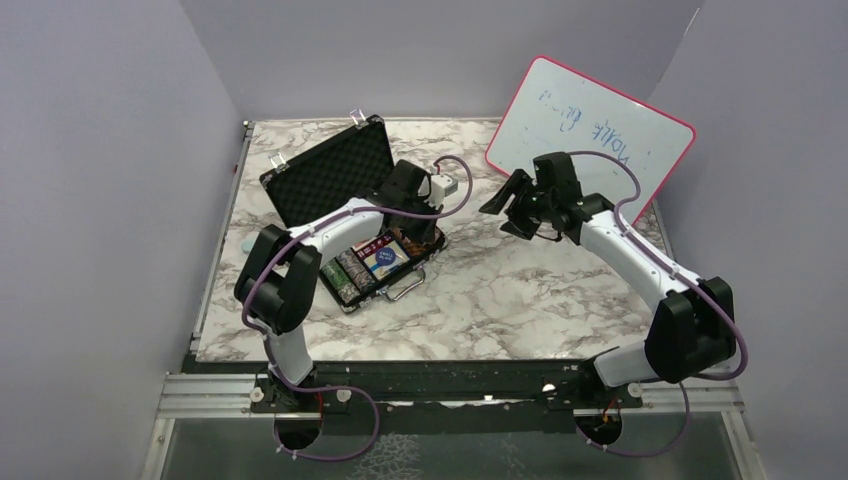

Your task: Pack up texas hold em set

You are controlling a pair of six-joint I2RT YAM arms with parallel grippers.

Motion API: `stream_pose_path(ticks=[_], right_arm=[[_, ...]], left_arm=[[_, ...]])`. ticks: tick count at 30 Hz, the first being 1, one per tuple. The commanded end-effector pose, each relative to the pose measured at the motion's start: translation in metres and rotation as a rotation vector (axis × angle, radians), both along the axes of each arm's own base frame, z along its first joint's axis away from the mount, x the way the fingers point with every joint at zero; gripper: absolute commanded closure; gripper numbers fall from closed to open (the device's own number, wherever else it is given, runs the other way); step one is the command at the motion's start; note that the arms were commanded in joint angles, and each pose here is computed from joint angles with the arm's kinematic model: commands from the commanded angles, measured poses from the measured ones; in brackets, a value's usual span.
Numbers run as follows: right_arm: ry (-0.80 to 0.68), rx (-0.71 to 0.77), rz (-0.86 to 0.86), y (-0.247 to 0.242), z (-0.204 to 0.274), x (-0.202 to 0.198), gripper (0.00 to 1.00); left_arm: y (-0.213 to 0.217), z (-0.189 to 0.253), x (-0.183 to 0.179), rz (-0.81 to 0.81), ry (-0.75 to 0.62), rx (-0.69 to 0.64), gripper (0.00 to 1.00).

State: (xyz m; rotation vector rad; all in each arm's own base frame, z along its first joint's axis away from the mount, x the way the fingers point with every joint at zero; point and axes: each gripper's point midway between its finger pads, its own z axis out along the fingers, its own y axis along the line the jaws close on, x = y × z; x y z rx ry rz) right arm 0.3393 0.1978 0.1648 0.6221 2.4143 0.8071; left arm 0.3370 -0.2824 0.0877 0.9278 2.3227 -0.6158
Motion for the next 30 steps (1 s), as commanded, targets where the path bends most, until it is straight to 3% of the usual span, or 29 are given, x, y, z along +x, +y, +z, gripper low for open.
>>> stream_pose_path(ticks=[1, 3, 8, 11, 19, 23, 26, 28, 30], right_arm=[[-0.014, 0.007, 0.021, 0.003, 0.007, 0.005, 0.31], [-0.008, 0.008, 0.023, 0.003, 0.005, 0.005, 0.31], [0.009, 0.018, 0.04, 0.006, 0.002, 0.004, 0.31], [0.014, 0.026, 0.047, 0.006, 0.002, 0.003, 0.31], [0.001, 0.024, 0.053, 0.003, 0.002, 0.0, 0.31], [-0.004, 0.012, 0.073, 0.003, -0.001, -0.002, 0.31], [-0.004, 0.005, 0.08, 0.002, -0.003, -0.004, 0.31], [-0.003, 0.004, 0.084, 0.002, -0.004, -0.005, 0.31], [-0.003, 0.004, 0.088, 0.002, -0.004, -0.005, 0.31]], left_arm=[[0.004, -0.004, 0.003, 0.007, 0.001, 0.038, 1.0], [0.005, -0.003, 0.006, 0.018, -0.006, 0.045, 1.0], [0.004, 0.001, 0.01, 0.024, -0.02, 0.045, 0.75], [0.001, 0.01, 0.011, 0.019, -0.033, 0.026, 0.65], [0.0, 0.042, 0.018, 0.034, -0.094, -0.023, 0.63], [0.009, 0.092, 0.037, 0.106, -0.209, -0.07, 0.55], [0.027, 0.135, 0.055, 0.184, -0.33, -0.073, 0.37], [0.045, 0.163, 0.066, 0.23, -0.431, -0.063, 0.16], [0.066, 0.19, 0.075, 0.284, -0.517, -0.057, 0.04]])
